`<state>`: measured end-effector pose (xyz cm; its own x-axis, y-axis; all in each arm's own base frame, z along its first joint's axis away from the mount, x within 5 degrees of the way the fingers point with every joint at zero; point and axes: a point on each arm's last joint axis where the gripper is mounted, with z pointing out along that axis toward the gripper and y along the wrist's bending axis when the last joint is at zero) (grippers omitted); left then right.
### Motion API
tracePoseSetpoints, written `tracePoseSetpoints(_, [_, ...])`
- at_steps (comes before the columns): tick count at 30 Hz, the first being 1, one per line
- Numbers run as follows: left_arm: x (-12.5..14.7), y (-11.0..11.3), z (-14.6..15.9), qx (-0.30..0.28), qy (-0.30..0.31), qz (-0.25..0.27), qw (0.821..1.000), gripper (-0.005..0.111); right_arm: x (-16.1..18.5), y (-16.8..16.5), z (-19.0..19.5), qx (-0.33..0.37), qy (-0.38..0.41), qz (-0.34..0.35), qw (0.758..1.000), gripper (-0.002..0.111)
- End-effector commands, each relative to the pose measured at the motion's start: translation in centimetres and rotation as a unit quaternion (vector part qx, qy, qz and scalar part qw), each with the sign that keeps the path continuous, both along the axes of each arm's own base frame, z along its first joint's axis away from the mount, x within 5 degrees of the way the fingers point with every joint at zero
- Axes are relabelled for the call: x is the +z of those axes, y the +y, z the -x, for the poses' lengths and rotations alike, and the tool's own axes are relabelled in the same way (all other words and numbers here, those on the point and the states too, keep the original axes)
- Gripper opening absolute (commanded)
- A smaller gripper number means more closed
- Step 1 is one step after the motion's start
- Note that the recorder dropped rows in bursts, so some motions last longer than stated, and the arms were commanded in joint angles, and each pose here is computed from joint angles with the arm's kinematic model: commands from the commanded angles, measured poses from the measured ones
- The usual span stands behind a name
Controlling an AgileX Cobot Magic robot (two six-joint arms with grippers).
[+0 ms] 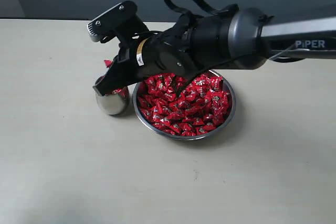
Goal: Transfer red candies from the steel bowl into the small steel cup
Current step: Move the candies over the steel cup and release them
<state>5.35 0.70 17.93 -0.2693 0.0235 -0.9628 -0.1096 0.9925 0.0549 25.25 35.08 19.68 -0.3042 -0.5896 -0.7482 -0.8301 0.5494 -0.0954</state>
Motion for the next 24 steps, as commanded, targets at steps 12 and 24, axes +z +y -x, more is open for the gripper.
tracePoseSetpoints(12, [0.4,0.0,0.0,-0.004,-0.009,-0.001,1.0,0.0,-1.8,0.8,-0.2,-0.008,0.018,-0.019,1.0,0.021])
tracePoseSetpoints(24, [0.4,0.0,0.0,-0.004,-0.009,-0.001,1.0,0.0,-0.5,-5.7,-4.5,-0.116,0.069,0.061,0.989,0.021])
